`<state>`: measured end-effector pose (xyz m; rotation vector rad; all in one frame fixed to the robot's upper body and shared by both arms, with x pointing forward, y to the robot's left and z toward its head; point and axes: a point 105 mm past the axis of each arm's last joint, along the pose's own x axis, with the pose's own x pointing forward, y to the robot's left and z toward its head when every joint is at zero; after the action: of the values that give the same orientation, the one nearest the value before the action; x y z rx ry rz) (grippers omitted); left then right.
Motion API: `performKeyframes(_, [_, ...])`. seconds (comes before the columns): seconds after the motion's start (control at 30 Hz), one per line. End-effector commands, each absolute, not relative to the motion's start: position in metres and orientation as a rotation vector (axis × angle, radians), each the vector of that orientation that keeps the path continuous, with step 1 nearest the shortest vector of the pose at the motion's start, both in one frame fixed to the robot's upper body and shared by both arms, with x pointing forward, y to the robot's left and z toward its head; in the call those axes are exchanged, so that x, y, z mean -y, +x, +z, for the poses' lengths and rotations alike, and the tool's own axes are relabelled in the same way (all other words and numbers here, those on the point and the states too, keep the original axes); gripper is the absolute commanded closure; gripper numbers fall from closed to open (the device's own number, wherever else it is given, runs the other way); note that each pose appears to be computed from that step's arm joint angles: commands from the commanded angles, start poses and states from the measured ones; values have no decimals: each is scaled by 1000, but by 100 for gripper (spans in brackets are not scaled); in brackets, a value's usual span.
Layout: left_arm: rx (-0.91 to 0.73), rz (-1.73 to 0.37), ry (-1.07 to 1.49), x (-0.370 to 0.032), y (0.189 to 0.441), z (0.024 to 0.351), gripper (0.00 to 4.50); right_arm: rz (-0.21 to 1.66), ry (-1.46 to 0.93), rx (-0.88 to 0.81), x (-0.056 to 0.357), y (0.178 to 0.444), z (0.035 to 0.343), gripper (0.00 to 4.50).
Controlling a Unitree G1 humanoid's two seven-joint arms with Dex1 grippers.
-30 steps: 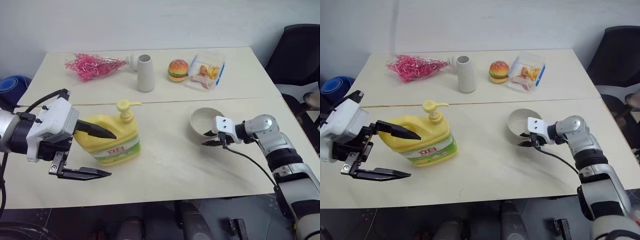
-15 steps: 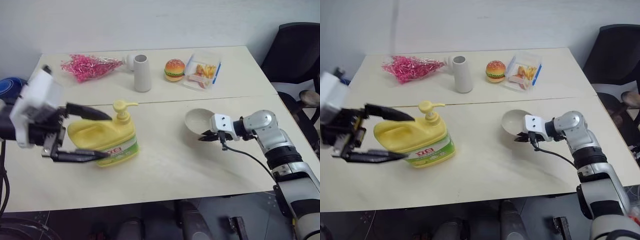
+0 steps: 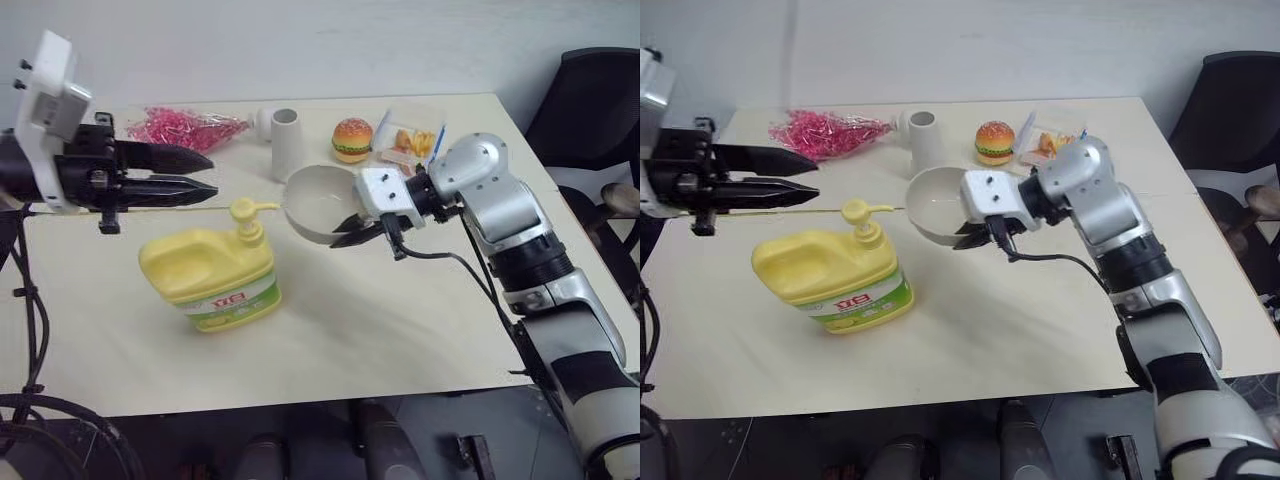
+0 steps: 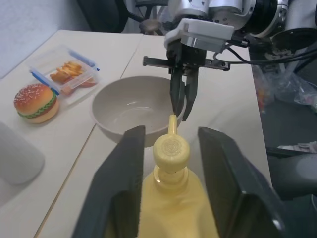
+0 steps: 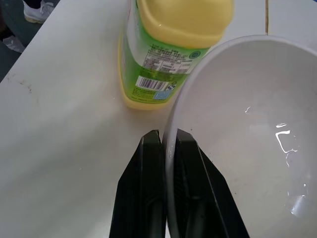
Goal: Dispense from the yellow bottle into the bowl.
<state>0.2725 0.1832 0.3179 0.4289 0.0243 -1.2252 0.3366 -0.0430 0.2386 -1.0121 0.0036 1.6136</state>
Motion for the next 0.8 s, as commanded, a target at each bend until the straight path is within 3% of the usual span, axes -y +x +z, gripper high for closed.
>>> performKeyframes(0.03, [3,-1236,479,-177,273,320,414,1648,-1082,32,35,330,250,450])
performKeyframes(0.07, [-1,-1238,483,-176,274,318,445,1652,-1088,31,35,330,251,450])
performKeyframes(0.1, [-3,-1238,487,-175,274,318,448,1654,-1091,31,34,330,251,450])
performKeyframes(0.8, [-56,-1288,622,-166,286,289,448,1836,-1138,6,35,293,269,450])
